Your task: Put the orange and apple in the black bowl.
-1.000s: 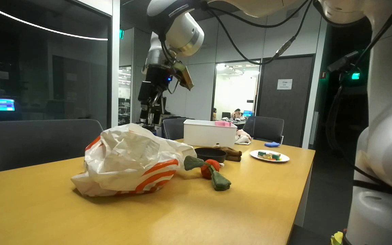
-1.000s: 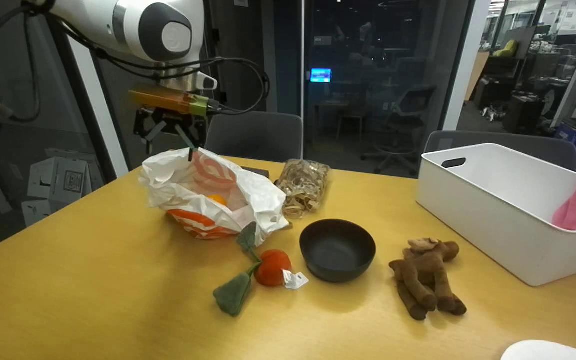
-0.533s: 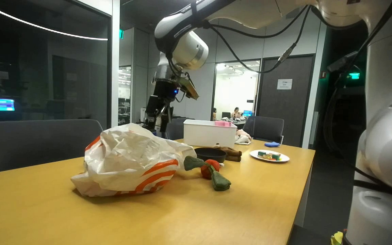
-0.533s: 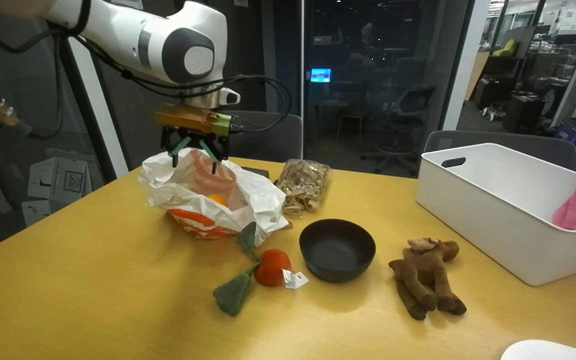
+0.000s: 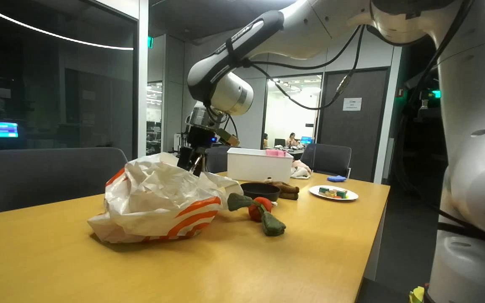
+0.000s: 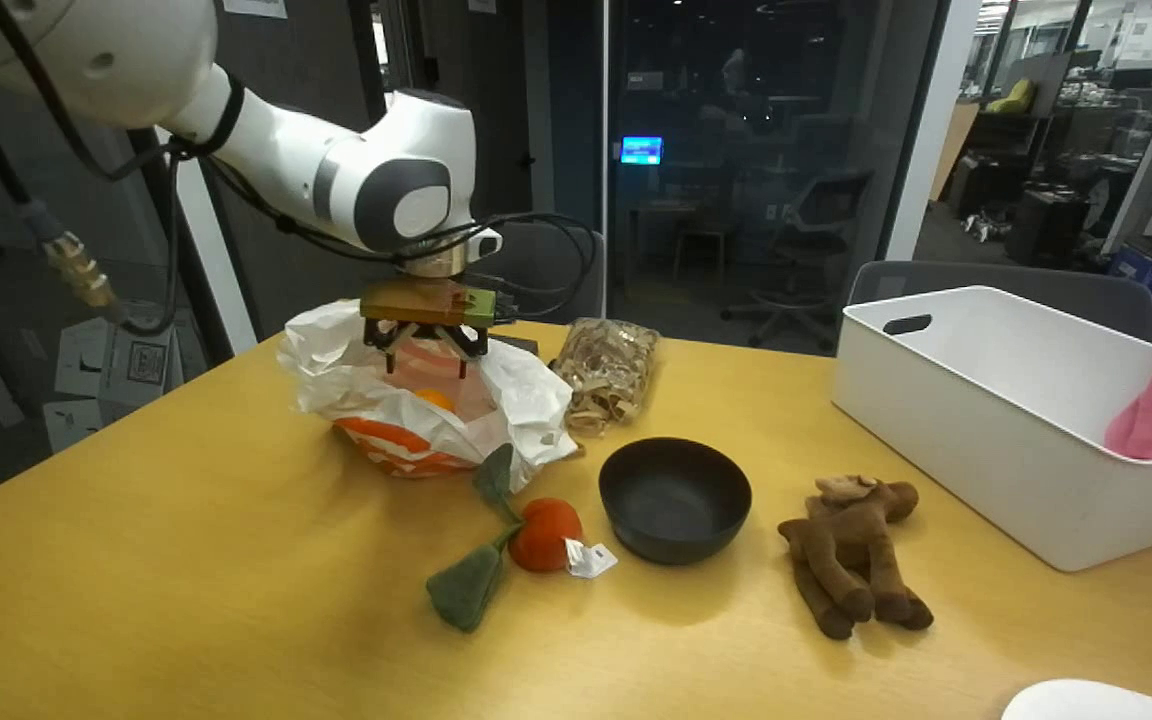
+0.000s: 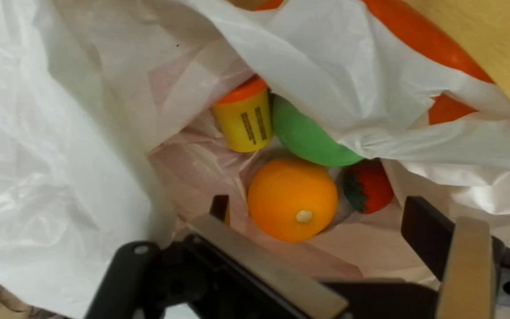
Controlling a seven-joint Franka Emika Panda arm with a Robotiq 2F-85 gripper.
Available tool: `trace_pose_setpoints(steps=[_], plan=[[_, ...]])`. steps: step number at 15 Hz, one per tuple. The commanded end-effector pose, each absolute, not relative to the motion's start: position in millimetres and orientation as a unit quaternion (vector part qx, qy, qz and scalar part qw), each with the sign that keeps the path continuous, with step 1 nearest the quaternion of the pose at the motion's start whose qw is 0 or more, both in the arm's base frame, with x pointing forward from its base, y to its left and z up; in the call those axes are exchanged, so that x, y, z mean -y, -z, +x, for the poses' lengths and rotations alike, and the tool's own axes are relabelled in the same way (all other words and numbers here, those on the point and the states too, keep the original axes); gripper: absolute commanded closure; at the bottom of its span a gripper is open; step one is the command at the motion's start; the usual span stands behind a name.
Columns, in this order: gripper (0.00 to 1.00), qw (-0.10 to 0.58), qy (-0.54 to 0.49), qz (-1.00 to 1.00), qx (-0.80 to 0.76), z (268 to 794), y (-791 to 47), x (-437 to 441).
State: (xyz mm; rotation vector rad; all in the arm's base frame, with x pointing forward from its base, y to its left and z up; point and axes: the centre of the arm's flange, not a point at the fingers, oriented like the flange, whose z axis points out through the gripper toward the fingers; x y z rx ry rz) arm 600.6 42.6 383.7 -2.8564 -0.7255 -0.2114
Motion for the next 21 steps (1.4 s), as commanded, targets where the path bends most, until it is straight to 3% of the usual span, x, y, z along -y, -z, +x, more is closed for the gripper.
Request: trace_pose_setpoints(steps=[1,6,12,19,20,21], plan=[[0.0,0.111,0.117,-0.948,0.276,612.6,-361.9,-36.4],[0.0,0.138,0.168,-0.926,0.308,637.0,-324.6,-36.4],[0.0,0.108,0.169,-0.913,0.354,655.4,-271.1,-18.4],[0.0,0.154,0.192,-0.892,0.379,667.4,-265.2,-37.9],[0.25,0.152,0.193,-0.89,0.383,668.8,-263.5,-40.6],[0.26,0.151,0.192,-0.889,0.386,669.3,-262.9,-42.4]])
